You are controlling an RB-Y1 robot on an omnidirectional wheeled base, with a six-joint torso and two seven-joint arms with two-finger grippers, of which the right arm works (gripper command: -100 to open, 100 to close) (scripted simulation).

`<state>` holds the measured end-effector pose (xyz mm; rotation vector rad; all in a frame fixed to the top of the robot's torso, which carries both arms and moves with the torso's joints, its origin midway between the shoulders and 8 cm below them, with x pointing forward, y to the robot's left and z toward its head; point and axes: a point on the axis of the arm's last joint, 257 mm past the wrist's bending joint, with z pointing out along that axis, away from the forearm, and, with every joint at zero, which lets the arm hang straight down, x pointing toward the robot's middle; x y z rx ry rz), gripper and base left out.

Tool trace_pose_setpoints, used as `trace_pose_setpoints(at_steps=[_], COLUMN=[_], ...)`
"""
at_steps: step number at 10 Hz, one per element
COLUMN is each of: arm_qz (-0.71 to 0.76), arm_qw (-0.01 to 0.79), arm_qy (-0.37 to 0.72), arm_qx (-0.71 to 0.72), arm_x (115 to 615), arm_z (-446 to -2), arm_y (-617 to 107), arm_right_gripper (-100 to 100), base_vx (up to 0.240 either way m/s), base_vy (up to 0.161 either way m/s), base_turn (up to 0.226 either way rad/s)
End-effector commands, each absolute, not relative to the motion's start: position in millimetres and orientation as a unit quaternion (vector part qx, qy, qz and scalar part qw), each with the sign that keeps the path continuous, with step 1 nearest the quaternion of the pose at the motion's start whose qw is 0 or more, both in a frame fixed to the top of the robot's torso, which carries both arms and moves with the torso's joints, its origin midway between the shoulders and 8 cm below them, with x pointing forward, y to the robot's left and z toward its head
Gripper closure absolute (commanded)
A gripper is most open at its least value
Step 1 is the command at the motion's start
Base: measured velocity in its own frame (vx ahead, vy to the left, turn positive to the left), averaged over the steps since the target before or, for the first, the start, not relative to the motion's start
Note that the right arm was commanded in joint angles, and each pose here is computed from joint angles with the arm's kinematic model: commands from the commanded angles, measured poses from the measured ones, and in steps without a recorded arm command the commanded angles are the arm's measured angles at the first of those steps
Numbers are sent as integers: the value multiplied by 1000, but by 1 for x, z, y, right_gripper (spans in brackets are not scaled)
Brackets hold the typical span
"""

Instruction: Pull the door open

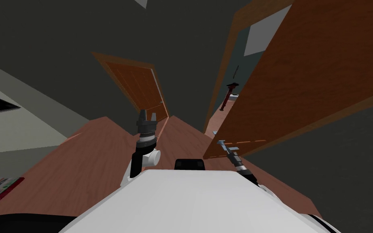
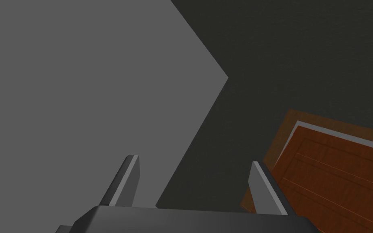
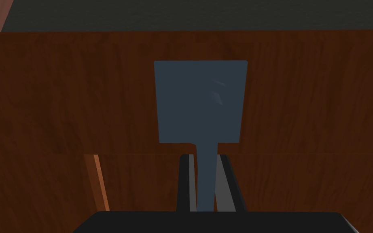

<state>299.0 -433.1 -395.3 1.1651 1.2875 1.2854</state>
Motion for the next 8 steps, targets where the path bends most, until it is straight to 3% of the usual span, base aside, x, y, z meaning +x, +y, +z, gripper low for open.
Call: trace_pose_setpoints(at_steps=[1, 8], arm_qz=[526, 532], arm_qw=[470, 466], arm_qy=[526, 531], arm_qx=[474, 467], arm_x=[305, 337], arm_z=[-395, -394], arm_y=[-430, -414], arm_right_gripper=[100, 100], base_vx=[-150, -199], base_vy=[-40, -76], base_turn=[84, 105])
